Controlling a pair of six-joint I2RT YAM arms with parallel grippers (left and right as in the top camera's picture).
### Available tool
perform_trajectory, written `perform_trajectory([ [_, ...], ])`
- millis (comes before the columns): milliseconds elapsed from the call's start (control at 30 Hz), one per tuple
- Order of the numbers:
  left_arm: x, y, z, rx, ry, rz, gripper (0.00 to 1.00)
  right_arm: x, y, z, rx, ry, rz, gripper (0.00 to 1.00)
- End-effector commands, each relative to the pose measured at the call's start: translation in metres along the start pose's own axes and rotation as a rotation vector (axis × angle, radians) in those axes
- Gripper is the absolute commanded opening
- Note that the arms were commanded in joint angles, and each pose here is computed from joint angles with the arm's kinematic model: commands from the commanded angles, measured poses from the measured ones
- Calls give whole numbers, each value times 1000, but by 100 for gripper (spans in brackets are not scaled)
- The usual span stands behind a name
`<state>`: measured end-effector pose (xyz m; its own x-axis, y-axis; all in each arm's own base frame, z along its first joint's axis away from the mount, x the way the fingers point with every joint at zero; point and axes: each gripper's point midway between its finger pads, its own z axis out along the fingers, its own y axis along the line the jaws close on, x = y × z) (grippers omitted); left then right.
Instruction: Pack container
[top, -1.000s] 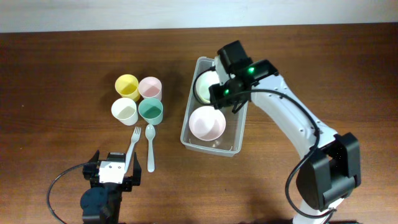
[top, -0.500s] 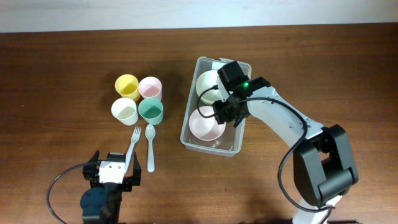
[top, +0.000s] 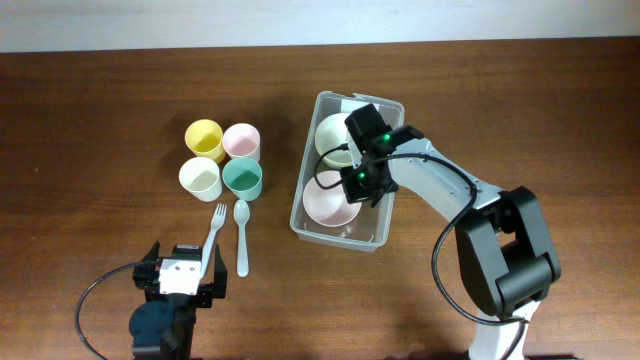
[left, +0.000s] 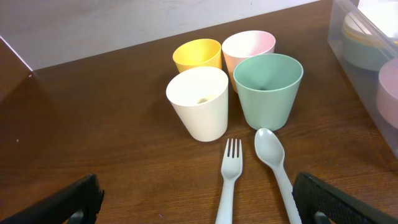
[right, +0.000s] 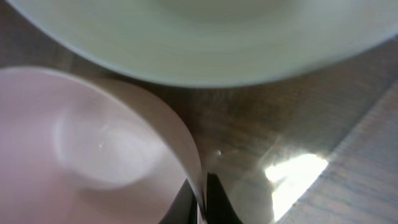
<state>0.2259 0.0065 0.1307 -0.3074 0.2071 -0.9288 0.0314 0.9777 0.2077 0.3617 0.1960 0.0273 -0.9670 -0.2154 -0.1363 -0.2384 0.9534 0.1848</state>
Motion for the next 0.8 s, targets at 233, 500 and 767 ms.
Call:
perform_trajectory([
  [233, 1, -2, 1, 10, -4, -17, 100, -56, 34, -161, -31, -317, -75, 4],
  [500, 1, -2, 1, 10, -4, -17, 100, -49, 28, -134, -14, -236, -58, 16],
  [767, 1, -2, 1, 10, -4, -16, 100, -17, 9, -42, 19, -16, -22, 33],
])
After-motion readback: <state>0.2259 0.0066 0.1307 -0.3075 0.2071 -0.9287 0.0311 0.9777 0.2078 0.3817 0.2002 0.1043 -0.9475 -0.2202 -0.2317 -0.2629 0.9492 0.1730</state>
